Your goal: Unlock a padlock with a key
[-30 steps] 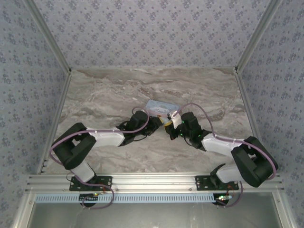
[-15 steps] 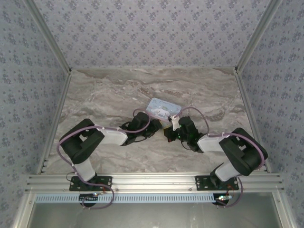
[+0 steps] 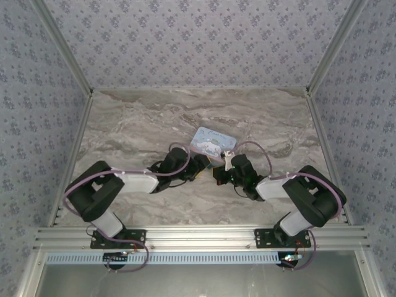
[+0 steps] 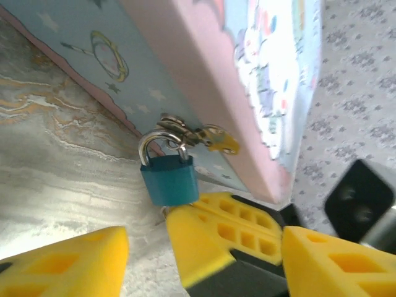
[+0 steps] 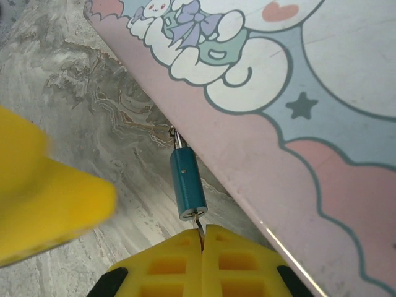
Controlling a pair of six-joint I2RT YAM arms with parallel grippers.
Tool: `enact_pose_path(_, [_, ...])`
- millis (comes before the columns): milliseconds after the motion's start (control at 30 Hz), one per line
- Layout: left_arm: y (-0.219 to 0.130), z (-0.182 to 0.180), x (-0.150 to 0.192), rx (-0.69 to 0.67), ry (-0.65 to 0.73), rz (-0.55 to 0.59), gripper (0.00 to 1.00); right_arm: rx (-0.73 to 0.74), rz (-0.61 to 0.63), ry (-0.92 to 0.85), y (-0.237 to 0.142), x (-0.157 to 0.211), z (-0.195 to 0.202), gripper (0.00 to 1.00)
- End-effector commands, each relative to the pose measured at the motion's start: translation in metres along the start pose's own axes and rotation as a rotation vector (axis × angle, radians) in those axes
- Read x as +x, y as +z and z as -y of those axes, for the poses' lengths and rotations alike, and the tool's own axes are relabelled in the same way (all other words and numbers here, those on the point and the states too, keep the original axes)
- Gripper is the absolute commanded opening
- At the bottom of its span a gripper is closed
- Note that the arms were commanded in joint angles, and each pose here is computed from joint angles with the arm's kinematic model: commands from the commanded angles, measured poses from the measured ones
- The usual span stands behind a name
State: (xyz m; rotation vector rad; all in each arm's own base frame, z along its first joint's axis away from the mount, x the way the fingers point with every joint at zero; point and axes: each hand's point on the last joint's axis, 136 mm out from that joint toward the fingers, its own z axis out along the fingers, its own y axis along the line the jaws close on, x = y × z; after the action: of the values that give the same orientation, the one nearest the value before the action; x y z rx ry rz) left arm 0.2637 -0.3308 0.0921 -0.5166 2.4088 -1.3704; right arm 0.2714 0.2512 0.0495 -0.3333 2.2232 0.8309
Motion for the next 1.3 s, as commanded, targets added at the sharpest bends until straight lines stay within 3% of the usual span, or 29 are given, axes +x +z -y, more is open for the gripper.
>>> enact_pose_path(0, [-0.021,0.004,-0.012,-0.004,0.054,0.052,0.71,0.008,-0.001,0.059,0.001,-0.003,-0.001,0.0])
enact_pose_path(200, [-0.041,0.01,-0.022,0.057,0.079,0.093,0.74,-0.032,-0.007,0.146,0.0,-0.003,-0.011,0.0])
enact_pose_path(333, [-0.04,0.01,-0.022,0.09,0.058,0.09,0.59,-0.053,-0.003,0.24,0.0,-0.007,-0.017,0.0])
enact_pose_path(533, [-0.03,0.005,-0.019,0.135,0.009,0.065,0.51,-0.071,-0.014,0.37,0.002,-0.011,-0.024,0.0])
enact_pose_path(733, [-0.016,0.004,-0.017,0.181,-0.028,0.05,0.5,-0.05,-0.046,0.479,0.004,-0.005,-0.021,0.0])
enact_pose_path(1267, [0.017,-0.011,-0.005,0.214,-0.114,0.012,0.42,-0.054,-0.051,0.574,0.005,-0.006,-0.023,0.0])
